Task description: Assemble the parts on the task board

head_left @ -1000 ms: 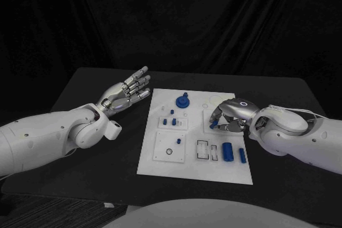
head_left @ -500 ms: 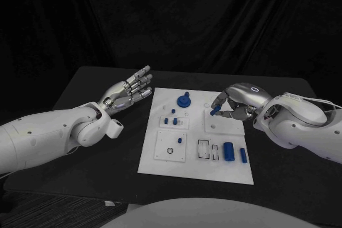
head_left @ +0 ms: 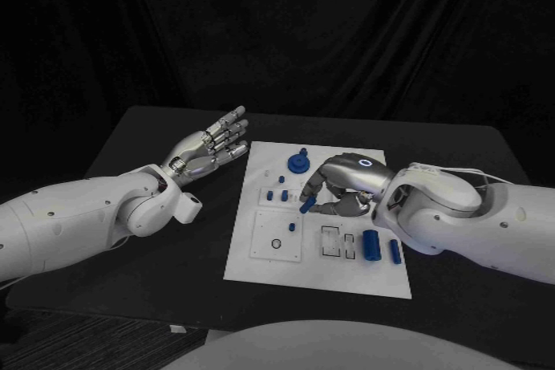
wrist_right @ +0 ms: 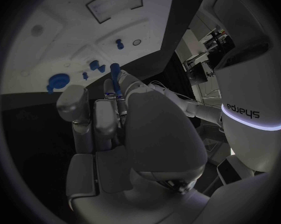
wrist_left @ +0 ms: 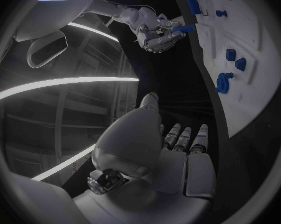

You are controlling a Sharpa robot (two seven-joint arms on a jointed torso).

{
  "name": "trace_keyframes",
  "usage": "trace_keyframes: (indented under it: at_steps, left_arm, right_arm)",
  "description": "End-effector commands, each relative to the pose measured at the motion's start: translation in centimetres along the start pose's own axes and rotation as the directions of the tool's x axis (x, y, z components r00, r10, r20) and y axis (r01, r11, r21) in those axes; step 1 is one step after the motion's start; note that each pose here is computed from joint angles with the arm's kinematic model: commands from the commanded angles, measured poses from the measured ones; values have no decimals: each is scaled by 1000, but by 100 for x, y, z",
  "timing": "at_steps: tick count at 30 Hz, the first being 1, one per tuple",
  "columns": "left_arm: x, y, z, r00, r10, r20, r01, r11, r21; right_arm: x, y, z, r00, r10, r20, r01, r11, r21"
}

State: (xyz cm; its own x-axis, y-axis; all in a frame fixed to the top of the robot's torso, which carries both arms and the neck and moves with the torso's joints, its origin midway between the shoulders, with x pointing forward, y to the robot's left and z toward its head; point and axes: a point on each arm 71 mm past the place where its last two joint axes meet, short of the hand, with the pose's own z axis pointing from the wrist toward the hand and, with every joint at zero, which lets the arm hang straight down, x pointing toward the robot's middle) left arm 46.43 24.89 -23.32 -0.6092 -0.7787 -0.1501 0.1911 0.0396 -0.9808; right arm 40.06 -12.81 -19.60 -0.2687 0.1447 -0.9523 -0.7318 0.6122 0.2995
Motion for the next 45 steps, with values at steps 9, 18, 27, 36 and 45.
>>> trace_keyframes:
  at_steps: [9,18,27,36,45]
  left_arm:
    - [45,-4,34,1000,-17,-14,17,1000,16]
    - [63,-1,53,1000,-20,-19,20,1000,16]
    - [72,1,61,999,-22,-23,23,1000,14]
    - [72,2,60,999,-23,-23,23,1000,13]
    - [64,-3,59,1000,-16,-14,16,1000,20]
  right_arm:
    - [336,210,323,992,-62,-112,49,991,-123]
    - [422,334,443,982,-144,-126,121,977,-174]
    - [457,423,479,964,-231,-134,199,956,-215]
    - [485,454,494,946,-287,-153,249,941,-230]
    - [533,446,497,942,-295,-162,255,940,-227]
